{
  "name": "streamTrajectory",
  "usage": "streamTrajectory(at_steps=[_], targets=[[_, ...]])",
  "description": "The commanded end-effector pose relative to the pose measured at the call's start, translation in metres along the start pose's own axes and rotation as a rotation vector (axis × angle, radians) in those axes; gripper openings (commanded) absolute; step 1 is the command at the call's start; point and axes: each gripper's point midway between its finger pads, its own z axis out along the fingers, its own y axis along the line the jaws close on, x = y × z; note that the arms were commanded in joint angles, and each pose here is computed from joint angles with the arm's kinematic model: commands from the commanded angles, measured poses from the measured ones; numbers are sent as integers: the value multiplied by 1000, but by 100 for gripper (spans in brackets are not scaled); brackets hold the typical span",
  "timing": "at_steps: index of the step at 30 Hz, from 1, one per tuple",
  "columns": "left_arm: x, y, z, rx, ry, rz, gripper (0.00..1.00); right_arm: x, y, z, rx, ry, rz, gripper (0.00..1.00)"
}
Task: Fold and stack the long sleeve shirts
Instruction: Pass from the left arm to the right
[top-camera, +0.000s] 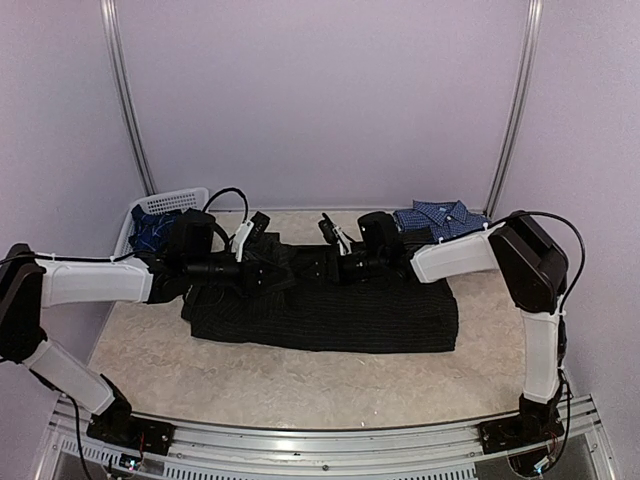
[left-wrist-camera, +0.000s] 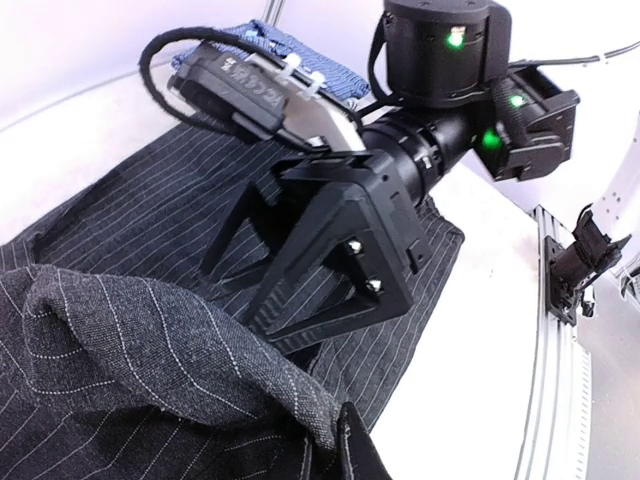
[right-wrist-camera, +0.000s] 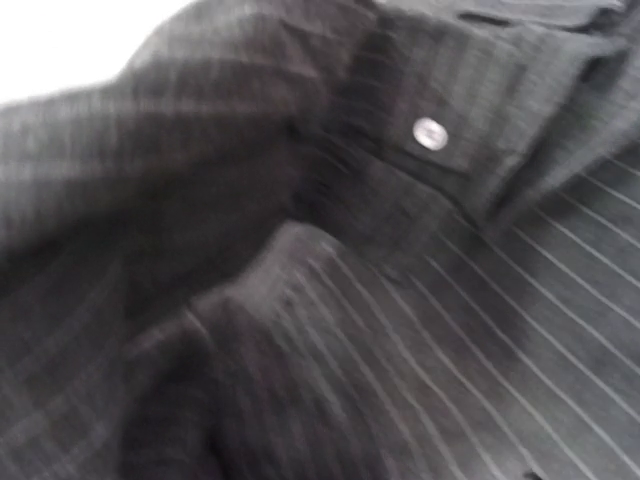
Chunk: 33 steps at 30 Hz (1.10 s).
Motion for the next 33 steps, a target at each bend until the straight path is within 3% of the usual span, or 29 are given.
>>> streamTrajectory(at_steps=[1, 10, 18, 24, 28, 33], targets=[[4, -4, -2, 28, -17, 8, 8, -11, 23, 12, -158, -49, 96, 80], [12, -1, -5, 11, -24, 6, 10, -9, 38, 24, -371, -50, 324, 81], [24, 0, -3, -1, -10, 5, 10, -13, 60, 28, -474, -14, 363, 82], [28, 3, -6, -26, -13, 5, 11, -7, 72, 33, -582, 22, 417, 75], [27, 4, -7, -38, -17, 8, 11, 2, 71, 41, -554, 52, 423, 73], [35, 5, -9, -56, 5, 3, 12, 3, 53, 46, -375, 38, 352, 75]])
